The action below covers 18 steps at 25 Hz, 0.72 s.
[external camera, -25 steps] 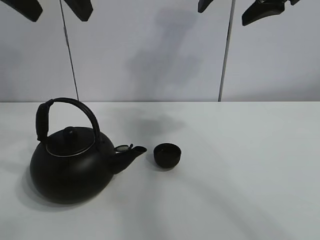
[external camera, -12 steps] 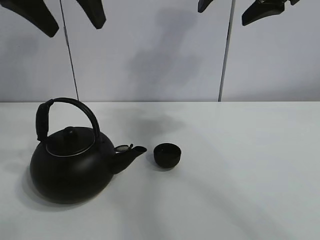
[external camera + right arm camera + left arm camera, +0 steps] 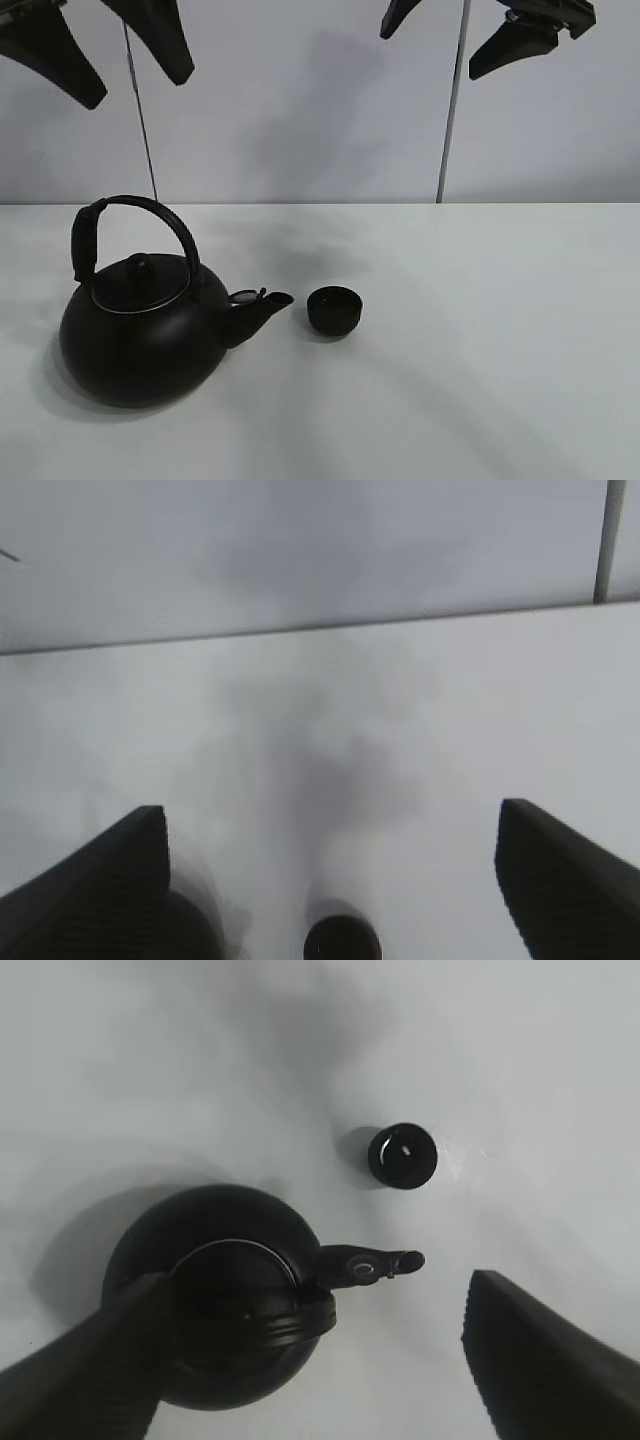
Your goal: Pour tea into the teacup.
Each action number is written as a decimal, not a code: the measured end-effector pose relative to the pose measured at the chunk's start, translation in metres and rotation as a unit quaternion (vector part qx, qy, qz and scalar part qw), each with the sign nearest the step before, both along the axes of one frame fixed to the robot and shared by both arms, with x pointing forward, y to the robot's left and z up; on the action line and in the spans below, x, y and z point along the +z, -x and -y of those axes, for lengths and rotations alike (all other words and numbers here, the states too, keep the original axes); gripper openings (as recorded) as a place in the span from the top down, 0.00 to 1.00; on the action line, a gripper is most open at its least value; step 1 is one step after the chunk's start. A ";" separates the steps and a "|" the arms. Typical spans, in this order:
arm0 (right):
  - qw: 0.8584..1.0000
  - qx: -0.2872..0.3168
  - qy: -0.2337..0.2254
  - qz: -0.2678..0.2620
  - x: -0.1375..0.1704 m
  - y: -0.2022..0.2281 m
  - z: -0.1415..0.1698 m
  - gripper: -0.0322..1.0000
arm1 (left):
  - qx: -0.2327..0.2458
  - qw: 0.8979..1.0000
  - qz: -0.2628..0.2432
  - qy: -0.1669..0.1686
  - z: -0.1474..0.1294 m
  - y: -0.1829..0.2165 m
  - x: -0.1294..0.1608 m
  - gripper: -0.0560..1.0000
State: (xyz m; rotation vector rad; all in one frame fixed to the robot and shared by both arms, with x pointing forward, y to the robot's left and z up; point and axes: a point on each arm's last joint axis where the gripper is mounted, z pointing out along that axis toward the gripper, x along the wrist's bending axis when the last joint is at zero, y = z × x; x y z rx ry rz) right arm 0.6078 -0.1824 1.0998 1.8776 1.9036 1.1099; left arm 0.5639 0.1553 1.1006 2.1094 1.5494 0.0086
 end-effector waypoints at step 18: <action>0.986 0.035 0.021 -0.162 -0.035 0.011 -0.004 0.37 | -0.009 1.000 -0.020 -0.012 0.002 -0.006 -0.017 0.41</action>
